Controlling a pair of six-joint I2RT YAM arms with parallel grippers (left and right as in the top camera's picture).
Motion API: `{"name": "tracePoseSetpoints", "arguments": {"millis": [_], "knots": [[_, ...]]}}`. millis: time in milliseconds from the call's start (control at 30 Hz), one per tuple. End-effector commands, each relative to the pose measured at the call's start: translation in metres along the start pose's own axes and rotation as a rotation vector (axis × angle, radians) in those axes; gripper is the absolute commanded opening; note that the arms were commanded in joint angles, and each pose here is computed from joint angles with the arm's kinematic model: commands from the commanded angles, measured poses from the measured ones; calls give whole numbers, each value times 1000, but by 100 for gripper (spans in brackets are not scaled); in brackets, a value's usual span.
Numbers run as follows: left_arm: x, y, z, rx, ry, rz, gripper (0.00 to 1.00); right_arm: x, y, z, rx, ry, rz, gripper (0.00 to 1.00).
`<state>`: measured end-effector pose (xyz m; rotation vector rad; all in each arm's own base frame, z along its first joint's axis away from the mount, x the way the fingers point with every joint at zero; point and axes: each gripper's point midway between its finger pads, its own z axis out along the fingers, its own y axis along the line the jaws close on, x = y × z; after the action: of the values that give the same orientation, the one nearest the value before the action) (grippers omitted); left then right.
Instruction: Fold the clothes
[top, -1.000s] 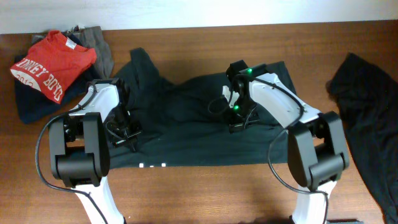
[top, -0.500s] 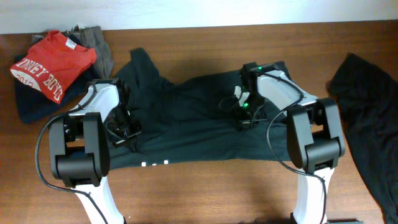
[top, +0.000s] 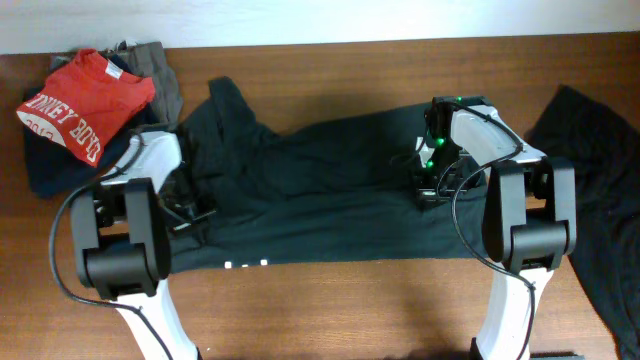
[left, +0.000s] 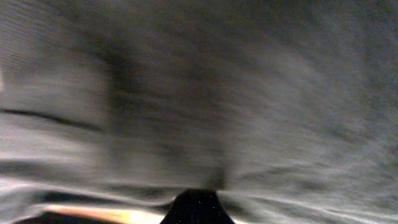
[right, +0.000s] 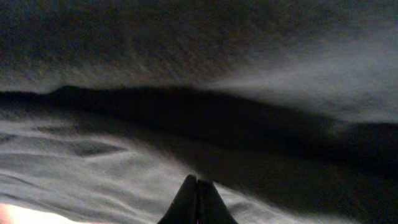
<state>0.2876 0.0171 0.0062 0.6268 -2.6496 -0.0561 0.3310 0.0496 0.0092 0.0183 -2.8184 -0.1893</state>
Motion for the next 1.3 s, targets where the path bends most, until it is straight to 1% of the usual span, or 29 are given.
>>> {"name": "tracePoseSetpoints", "arguments": {"millis": [0,167,200,267,367,400,467,667,800,867,933,967,1067,1100,1133,1200,1267], "knots": [[-19,13,-23,-15,-54,-41,0,2,-15,-31,108,-58,30,5],[-22,18,-39,-38,-89,-42,1,-4,-22,-31,145,-86,29,6],[-22,18,-40,-37,-92,-43,0,-7,-25,-32,158,-96,31,9],[-23,18,-41,-33,-98,-43,1,-11,-31,-32,151,-112,47,11],[-30,5,-41,33,-117,-39,0,-10,-45,-34,141,-113,85,11],[-29,-4,-42,86,-110,-7,1,-10,-51,-35,133,-112,104,11],[-28,-15,-42,142,-99,22,1,-10,-61,-36,122,-115,132,11],[-33,-18,-40,155,-120,23,0,-16,-79,-32,92,-129,184,12],[-36,-17,-37,151,-130,23,0,-27,-97,-31,103,-174,224,13],[-38,-16,-37,145,-138,23,1,-25,-128,-37,225,-200,356,13],[-39,-13,-37,125,-147,21,0,-22,-144,-41,286,-206,417,13],[-40,-11,-37,114,-151,19,1,-20,-152,-43,303,-211,455,14],[-40,-11,-37,111,-152,19,1,-14,-158,-46,298,-206,512,11],[-40,-11,-37,111,-152,19,1,-11,-157,-50,297,-201,528,10],[-40,-11,-38,112,-157,19,0,-7,-155,-62,296,-199,530,5],[-42,-11,-43,116,-167,20,1,-4,-150,-81,282,-219,526,4],[-43,-12,-55,127,-196,21,1,-3,-137,-112,227,-284,520,4]]}}
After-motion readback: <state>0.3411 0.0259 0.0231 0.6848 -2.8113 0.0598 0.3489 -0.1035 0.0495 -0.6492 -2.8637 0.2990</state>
